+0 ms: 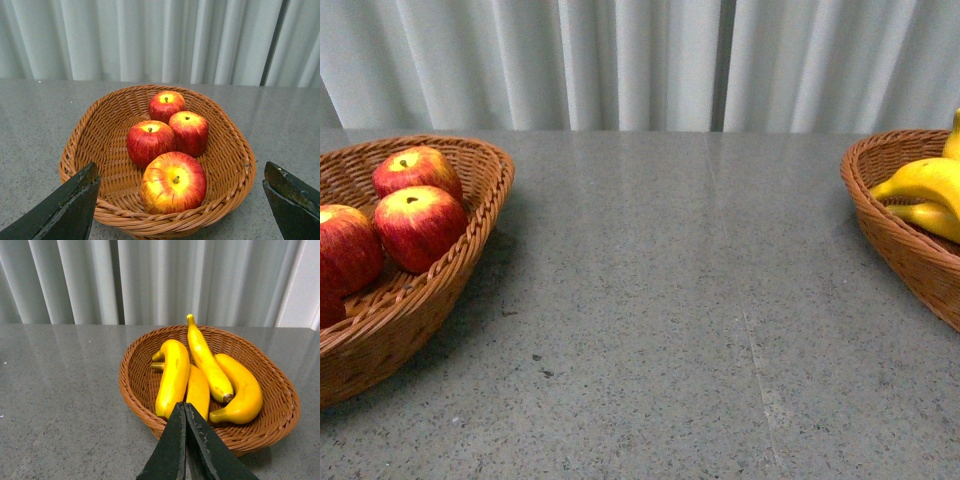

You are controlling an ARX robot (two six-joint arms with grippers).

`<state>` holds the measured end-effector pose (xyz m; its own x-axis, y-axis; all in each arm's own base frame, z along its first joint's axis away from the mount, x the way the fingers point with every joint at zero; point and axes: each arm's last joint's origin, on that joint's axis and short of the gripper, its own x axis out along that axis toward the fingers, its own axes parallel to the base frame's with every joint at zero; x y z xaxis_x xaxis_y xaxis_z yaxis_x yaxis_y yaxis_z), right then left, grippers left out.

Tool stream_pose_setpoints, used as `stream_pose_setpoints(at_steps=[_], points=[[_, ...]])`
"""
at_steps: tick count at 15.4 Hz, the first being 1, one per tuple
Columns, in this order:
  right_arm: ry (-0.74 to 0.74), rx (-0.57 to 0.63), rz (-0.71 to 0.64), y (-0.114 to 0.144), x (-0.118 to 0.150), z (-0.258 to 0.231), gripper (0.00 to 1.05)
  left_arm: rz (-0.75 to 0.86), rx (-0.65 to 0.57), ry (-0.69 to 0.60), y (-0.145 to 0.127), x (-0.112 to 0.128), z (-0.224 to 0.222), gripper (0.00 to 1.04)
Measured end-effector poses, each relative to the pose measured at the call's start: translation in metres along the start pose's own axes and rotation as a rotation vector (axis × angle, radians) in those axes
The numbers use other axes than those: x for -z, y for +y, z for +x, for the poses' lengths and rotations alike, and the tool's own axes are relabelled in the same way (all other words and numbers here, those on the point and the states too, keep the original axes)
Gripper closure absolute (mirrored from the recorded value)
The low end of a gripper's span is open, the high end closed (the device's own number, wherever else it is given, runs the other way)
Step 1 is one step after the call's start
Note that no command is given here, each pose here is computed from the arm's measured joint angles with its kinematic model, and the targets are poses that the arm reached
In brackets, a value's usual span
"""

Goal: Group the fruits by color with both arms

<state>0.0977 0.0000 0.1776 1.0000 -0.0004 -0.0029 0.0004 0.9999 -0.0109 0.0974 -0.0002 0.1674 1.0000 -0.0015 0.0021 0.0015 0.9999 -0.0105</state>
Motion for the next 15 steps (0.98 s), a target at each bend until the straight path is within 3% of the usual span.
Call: stream_pose_setpoints(at_steps=[9, 10, 15], points=[[-0.008, 0.000, 0.003, 0.000, 0.010, -0.001, 1.03, 0.000, 0.000, 0.000, 0.000, 0.000, 0.000, 0.07], [-0.008, 0.000, 0.003, 0.000, 0.010, -0.001, 0.98, 0.000, 0.000, 0.000, 0.000, 0.000, 0.000, 0.07], [-0.008, 0.000, 0.003, 0.000, 0.010, -0.001, 0.36, 0.000, 0.000, 0.000, 0.000, 0.000, 0.000, 0.07]])
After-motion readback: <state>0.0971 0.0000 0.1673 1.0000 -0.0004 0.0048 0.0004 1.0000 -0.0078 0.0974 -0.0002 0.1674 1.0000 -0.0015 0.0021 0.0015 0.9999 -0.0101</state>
